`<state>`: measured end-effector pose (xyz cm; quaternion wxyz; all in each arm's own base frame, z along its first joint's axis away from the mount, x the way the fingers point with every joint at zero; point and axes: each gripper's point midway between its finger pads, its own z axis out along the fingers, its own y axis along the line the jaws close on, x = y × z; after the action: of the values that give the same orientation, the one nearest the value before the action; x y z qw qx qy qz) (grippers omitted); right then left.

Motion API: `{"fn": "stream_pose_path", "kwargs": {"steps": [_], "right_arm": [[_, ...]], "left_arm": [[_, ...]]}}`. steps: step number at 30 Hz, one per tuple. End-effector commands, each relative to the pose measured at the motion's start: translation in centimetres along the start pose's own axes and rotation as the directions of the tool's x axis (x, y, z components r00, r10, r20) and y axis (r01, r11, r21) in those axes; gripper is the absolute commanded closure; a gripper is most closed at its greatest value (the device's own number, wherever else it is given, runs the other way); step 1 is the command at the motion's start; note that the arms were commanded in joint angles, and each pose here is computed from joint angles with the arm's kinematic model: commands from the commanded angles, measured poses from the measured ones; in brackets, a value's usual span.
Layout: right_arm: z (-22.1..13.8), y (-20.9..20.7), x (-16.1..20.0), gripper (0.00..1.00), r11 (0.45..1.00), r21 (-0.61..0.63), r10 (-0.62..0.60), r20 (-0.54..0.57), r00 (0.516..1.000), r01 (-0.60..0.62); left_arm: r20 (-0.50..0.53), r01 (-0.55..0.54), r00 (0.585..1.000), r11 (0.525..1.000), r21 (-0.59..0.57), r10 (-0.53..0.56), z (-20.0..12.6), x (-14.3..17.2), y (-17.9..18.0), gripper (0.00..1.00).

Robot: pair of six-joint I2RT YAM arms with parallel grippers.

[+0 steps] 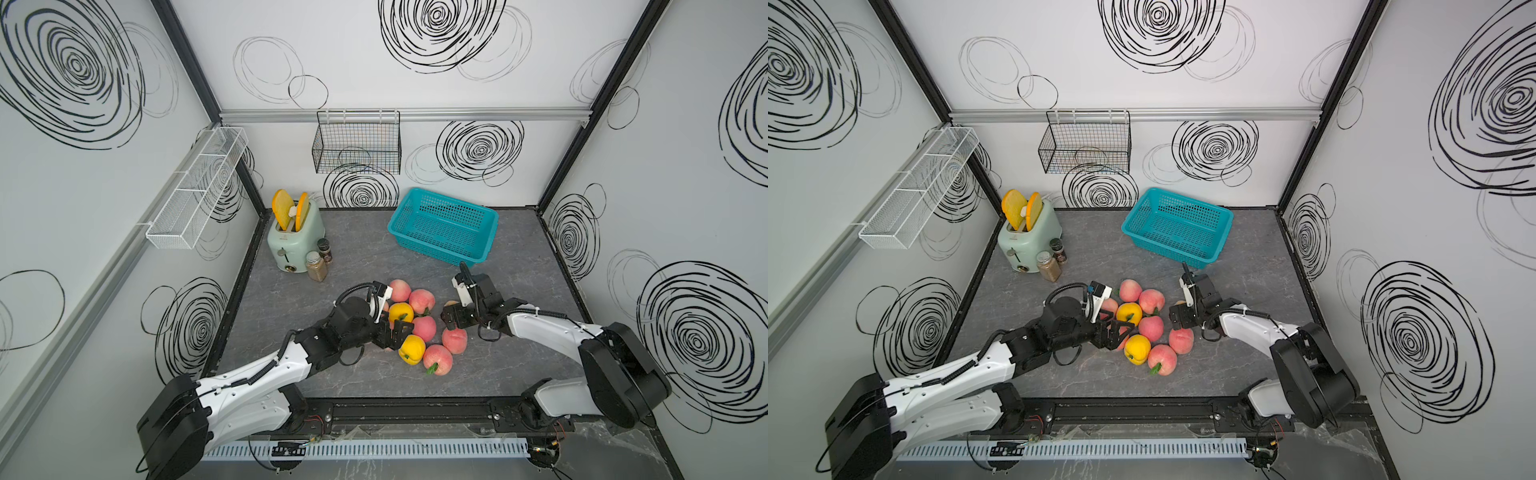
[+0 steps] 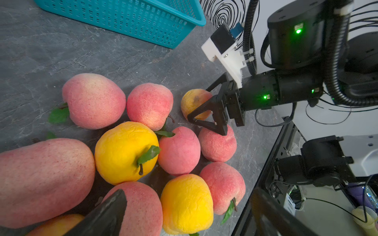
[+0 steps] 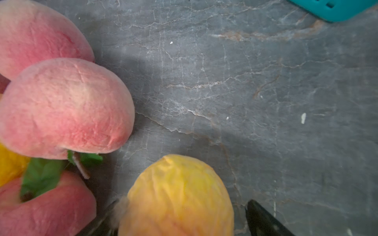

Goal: Put the peaches into the basket
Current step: Pick up the peach from the center of the board.

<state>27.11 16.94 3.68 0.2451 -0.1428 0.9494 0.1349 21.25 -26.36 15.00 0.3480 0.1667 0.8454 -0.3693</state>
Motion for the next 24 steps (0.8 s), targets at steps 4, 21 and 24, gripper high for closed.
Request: {"fn": "stream_pose_path", "kwargs": {"steps": [4, 21, 24], "right_arm": [[-0.1, 0.3, -1.4, 0.16, 1.000, 0.000, 0.007, 0.028, 1.000, -0.007], [-3.7, 1.2, -5.1, 0.42, 0.999, -0.006, -0.043, 0.149, 0.988, 0.045], [-5.0, 1.7, -6.8, 0.42, 0.998, -0.008, -0.056, 0.193, 0.980, 0.058]], "left_arm": [[0.054, 0.017, 0.998, 0.999, 0.049, -0.020, -0.5, -1.2, -0.3, 0.02], [0.064, 0.043, 0.997, 0.998, 0.034, -0.045, -0.4, -2.0, 0.4, 0.02], [0.068, 0.047, 0.996, 0.998, 0.033, -0.049, -0.3, -2.4, 0.3, 0.02]]}}
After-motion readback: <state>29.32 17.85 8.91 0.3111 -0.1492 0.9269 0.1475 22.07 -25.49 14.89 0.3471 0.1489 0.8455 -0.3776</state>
